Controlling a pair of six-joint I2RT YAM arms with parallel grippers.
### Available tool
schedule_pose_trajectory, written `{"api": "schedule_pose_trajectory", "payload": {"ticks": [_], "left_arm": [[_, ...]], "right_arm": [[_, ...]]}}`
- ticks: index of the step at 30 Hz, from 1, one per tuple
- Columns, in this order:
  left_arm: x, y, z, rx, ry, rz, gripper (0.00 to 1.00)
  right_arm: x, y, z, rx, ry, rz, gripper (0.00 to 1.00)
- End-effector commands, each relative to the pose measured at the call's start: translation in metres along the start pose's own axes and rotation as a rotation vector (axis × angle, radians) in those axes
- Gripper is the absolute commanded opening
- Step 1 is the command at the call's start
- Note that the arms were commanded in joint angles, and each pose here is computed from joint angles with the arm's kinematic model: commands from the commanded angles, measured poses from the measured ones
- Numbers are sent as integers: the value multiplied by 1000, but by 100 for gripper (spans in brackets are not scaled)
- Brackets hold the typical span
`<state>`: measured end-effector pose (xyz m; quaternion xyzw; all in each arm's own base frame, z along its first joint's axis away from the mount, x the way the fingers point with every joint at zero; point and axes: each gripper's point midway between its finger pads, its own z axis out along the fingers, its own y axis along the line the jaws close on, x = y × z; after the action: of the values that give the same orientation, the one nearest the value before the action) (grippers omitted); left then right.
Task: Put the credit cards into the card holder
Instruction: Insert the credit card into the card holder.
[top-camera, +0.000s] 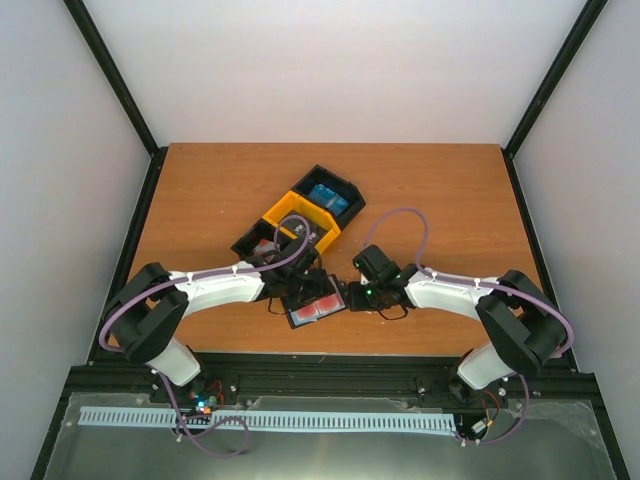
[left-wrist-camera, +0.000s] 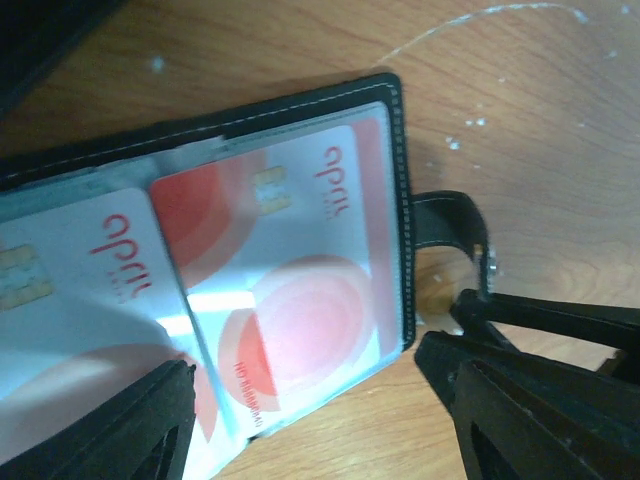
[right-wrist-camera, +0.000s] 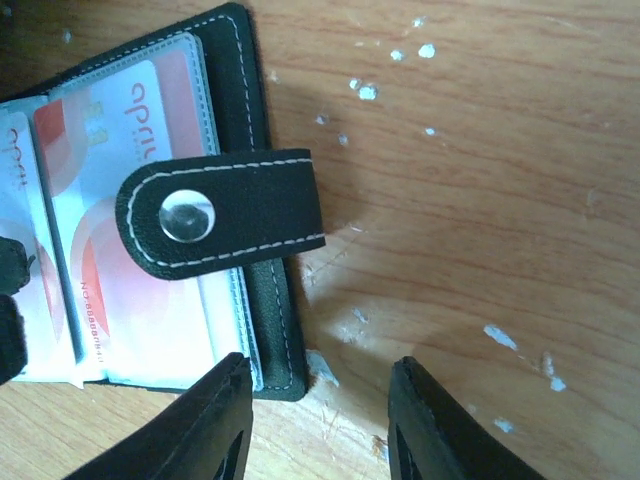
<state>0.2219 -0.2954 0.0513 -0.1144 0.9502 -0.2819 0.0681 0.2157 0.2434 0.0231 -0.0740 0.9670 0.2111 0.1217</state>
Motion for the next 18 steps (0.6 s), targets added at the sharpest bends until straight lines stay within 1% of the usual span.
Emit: {"api": "schedule_pose_trajectory", "payload": {"ticks": [1,11,16,18], "left_arm": [[1,14,-1,-70,-4,-44,72],[3,16,17,-93,39,-66,72],[4,15,25,-82,59,-67,69],[3,10,25,-59,56,-46,65]], "right_arm": [[1,1,5,16,26,-25,39],[5,4,16,4,61,-32,39],[6,5,18,-2,67,-34,38],[6,5,18,-4,67,-34,37]]}}
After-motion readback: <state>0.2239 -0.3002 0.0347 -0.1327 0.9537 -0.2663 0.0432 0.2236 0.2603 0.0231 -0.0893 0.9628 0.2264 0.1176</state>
